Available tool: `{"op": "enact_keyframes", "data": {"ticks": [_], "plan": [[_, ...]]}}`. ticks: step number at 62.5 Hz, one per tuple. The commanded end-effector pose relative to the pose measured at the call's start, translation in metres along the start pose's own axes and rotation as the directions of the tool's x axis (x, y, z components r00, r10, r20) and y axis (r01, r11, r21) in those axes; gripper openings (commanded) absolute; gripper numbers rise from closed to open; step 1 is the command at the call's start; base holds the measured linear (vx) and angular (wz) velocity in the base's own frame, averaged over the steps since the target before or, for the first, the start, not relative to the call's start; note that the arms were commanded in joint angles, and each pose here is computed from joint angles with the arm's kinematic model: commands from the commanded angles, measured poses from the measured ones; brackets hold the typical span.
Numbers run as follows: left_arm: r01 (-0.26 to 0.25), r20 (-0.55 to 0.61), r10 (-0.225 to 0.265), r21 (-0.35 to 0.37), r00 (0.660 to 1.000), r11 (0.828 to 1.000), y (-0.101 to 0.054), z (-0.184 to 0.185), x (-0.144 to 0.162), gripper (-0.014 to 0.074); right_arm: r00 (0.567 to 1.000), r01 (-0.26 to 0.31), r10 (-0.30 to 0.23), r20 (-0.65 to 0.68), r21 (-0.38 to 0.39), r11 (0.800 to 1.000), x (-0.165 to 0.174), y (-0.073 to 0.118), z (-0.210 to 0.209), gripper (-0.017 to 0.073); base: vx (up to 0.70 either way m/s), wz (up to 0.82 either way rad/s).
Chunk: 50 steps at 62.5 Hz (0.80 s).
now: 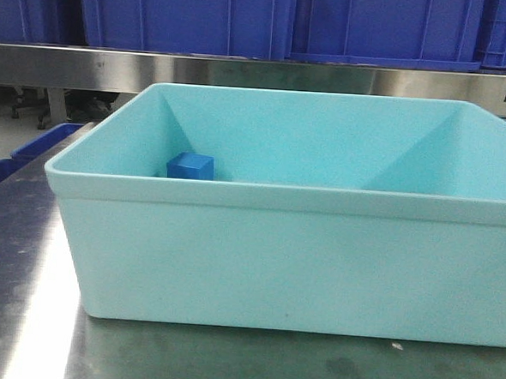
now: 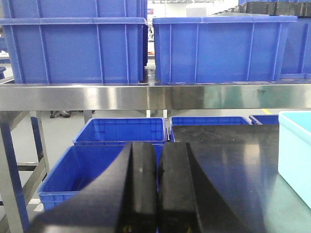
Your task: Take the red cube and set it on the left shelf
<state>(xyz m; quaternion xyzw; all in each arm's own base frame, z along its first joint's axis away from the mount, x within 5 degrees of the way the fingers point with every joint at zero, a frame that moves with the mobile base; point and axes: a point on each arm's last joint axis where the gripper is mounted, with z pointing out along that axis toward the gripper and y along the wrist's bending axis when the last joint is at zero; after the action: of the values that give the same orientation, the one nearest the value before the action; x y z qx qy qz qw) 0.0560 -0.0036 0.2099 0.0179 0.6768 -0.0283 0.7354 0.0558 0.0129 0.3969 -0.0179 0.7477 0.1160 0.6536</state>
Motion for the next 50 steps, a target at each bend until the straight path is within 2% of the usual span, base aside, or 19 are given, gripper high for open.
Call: {"op": "enact_keyframes", "data": {"ticks": [1, 6, 12, 20, 28, 36, 41, 50], "plan": [[0.01, 0.075, -0.01, 0.003, 0.997, 1.0, 0.0, -0.001, 0.0, 0.009, 0.998, -0.012, 0.007, -0.058, -0.083, 0.996, -0.031, 0.011, 0.017, 0.0084, 0.0, 0.0], [0.01, 0.075, -0.01, 0.003, 0.997, 1.0, 0.0, -0.001, 0.0, 0.009, 0.984, -0.03, 0.004, -0.177, -0.145, 0.989, -0.043, 0.022, 0.037, 0.0084, 0.0, 0.0], [0.01, 0.075, -0.01, 0.003, 0.997, 1.0, 0.0, -0.001, 0.0, 0.009, 0.951, -0.031, -0.034, -0.306, -0.205, 0.978, -0.05, 0.037, 0.069, 0.0084, 0.0, 0.0], [0.01, 0.075, -0.01, 0.003, 0.997, 1.0, 0.0, -0.001, 0.0, 0.009, 0.917, -0.031, -0.084, -0.389, -0.281, 0.959, -0.048, 0.06, 0.107, 0.0085, 0.0, 0.0], [0.01, 0.075, -0.01, 0.003, 0.997, 1.0, 0.0, -0.001, 0.0, 0.009, 0.875, -0.062, -0.105, -0.472, -0.324, 0.944, -0.035, 0.085, 0.142, 0.0086, 0.0, 0.0], [0.01, 0.075, -0.01, 0.003, 0.997, 1.0, 0.0, -0.001, 0.0, 0.009, 0.824, -0.071, -0.137, -0.551, -0.339, 0.938, -0.01, 0.108, 0.177, 0.0086, 0.0, 0.0], [0.01, 0.075, -0.01, 0.003, 0.997, 1.0, 0.0, -0.001, 0.0, 0.009, 0.807, -0.091, -0.122, -0.578, -0.325, 0.941, 0.002, 0.115, 0.193, 0.0086, 0.0, 0.0], [0.01, 0.075, -0.01, 0.003, 0.997, 1.0, 0.0, -0.001, 0.0, 0.009, 0.745, -0.12, -0.088, -0.662, -0.262, 0.958, 0.028, 0.121, 0.218, 0.0086, 0.0, 0.0]]}}
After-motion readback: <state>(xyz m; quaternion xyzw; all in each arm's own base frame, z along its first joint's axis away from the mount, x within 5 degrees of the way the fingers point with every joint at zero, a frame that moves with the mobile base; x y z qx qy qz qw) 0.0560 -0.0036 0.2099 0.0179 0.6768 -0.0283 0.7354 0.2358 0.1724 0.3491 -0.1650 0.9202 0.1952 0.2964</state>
